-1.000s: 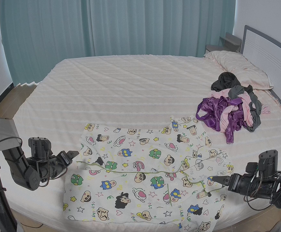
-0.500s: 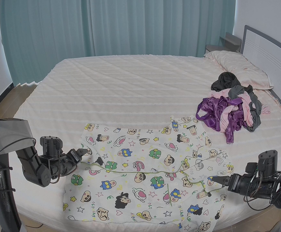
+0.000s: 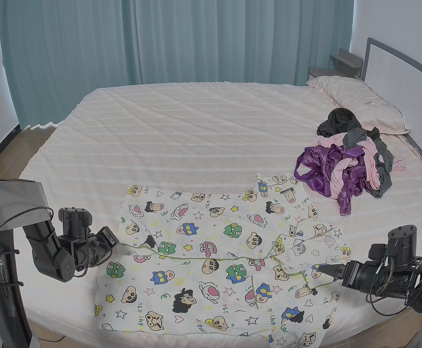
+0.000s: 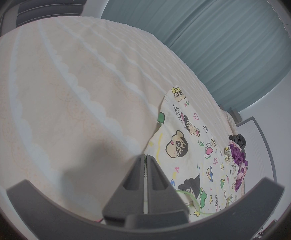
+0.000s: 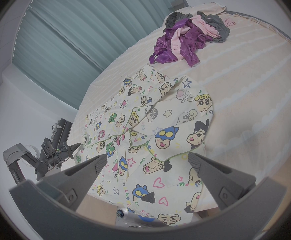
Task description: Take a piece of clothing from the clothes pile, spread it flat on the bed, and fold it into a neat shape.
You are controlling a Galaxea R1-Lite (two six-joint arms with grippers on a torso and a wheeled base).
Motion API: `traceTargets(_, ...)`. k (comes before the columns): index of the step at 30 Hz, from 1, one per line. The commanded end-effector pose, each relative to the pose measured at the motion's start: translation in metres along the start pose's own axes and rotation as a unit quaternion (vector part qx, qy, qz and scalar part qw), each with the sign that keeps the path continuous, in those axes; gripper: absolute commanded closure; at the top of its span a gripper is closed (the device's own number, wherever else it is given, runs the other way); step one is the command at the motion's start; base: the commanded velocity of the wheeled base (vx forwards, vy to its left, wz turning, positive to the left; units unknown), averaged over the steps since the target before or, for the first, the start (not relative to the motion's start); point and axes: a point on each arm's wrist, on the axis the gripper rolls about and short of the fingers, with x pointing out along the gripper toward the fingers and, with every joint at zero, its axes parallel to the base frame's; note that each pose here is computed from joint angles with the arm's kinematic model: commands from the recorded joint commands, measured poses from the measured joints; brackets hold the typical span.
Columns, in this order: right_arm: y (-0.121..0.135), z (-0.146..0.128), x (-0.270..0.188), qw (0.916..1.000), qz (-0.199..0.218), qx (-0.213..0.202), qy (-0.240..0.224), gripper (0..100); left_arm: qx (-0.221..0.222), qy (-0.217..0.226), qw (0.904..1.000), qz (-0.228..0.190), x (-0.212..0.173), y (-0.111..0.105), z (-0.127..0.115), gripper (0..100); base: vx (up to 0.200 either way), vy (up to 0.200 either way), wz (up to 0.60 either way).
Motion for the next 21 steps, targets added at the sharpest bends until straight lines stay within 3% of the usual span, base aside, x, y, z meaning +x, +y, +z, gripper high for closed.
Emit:
traceTargets(1, 0.000, -0.001, 0.000, 1.0000, 0.000, 0.000, 0.002, 0, 0.000, -0.003, 1.0000, 0.007, -0.009, 0.001, -0.001, 100, 0.000, 0.000, 0.00)
traceTargets(21, 0.000, 0.000, 0.000, 1.0000, 0.000, 0.000, 0.002, 0, 0.007, -0.006, 0.9992, 0.038, -0.032, 0.006, -0.009, 100, 0.000, 0.000, 0.00)
